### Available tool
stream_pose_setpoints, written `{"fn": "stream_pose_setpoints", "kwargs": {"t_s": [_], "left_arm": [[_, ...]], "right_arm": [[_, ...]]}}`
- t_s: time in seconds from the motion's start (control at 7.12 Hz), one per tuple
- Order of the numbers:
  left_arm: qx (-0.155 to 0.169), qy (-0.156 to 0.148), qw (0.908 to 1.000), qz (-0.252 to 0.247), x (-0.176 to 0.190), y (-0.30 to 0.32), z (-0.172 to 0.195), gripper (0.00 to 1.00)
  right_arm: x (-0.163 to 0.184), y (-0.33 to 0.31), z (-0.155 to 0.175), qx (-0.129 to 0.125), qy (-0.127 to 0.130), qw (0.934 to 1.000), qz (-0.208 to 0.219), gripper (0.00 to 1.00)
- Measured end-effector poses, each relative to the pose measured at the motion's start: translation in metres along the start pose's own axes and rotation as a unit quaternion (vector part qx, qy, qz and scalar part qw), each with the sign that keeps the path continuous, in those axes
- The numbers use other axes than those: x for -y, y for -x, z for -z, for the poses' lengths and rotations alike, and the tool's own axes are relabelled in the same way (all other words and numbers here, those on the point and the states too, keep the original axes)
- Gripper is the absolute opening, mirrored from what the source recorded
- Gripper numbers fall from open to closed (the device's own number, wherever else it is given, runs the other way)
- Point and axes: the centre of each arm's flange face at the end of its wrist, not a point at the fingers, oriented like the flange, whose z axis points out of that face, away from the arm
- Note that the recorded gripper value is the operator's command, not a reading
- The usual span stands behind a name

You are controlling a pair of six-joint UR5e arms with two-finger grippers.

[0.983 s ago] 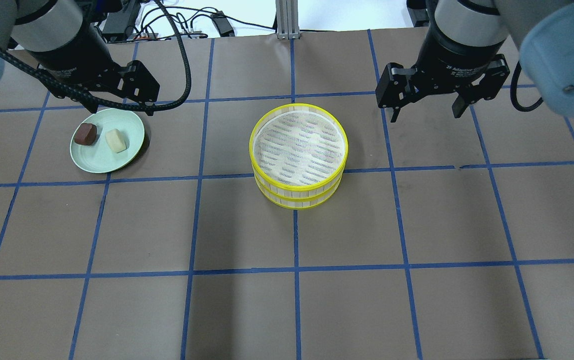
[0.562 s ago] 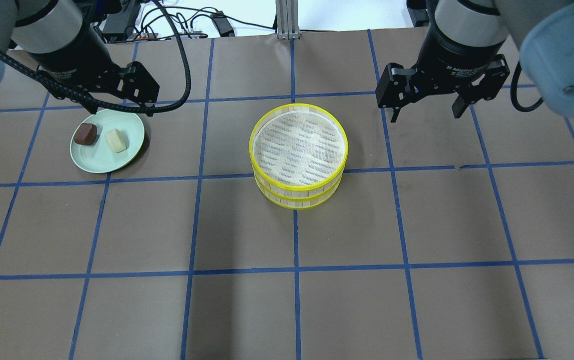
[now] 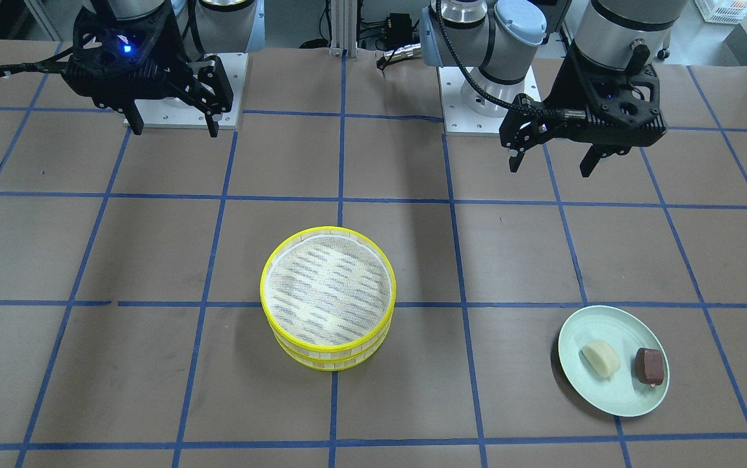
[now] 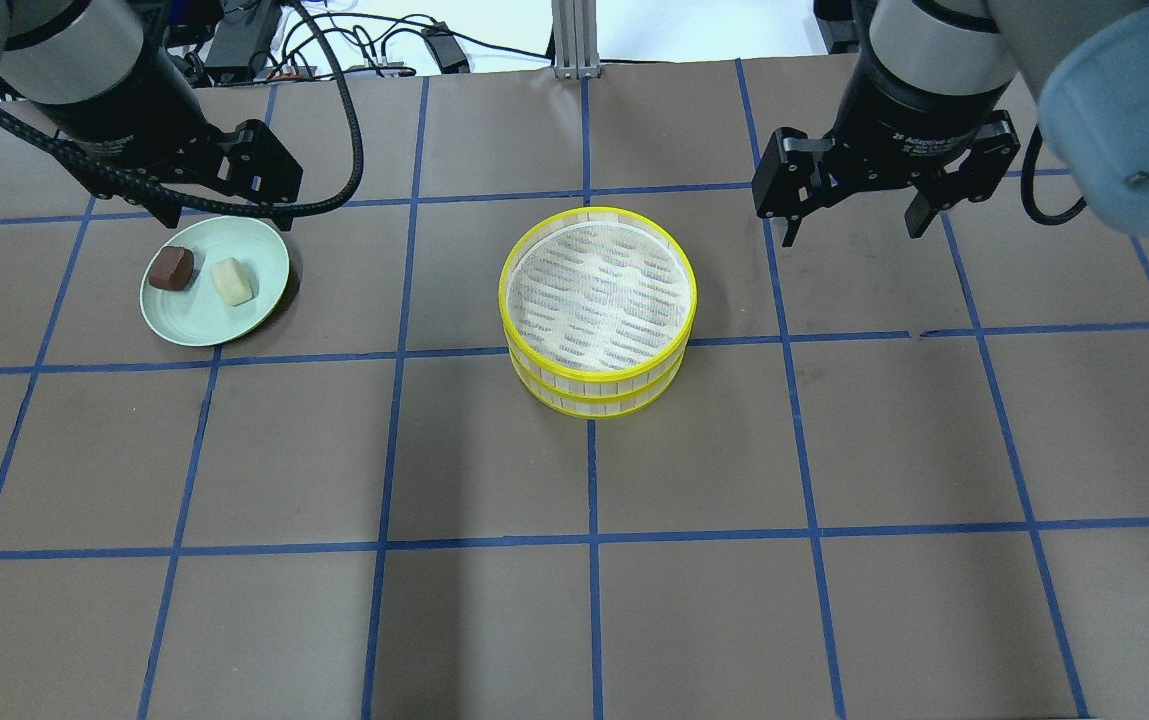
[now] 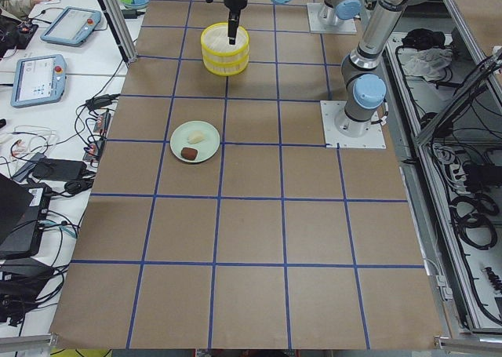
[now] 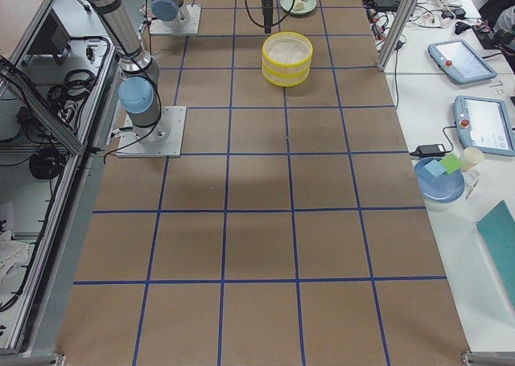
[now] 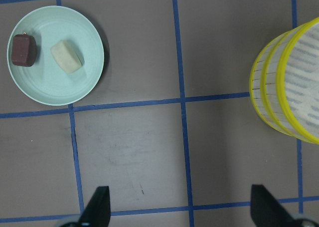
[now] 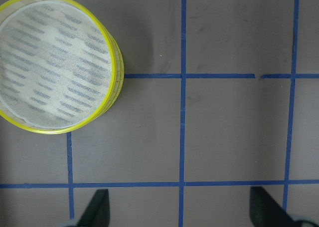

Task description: Place buns in different layers of steamer

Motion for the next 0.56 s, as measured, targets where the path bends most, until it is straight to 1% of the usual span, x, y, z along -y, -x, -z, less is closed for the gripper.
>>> {"fn": "stream_pose_setpoints", "kwargs": {"t_s": [0.56], "left_arm": [[0.001,0.002,1.0,0.002,0.0001,0.0023,-0.001,1.0]], "right_arm": [[-0.0012,0.0015,0.0003,0.0,0.0,1.0,0.0,1.0]]}}
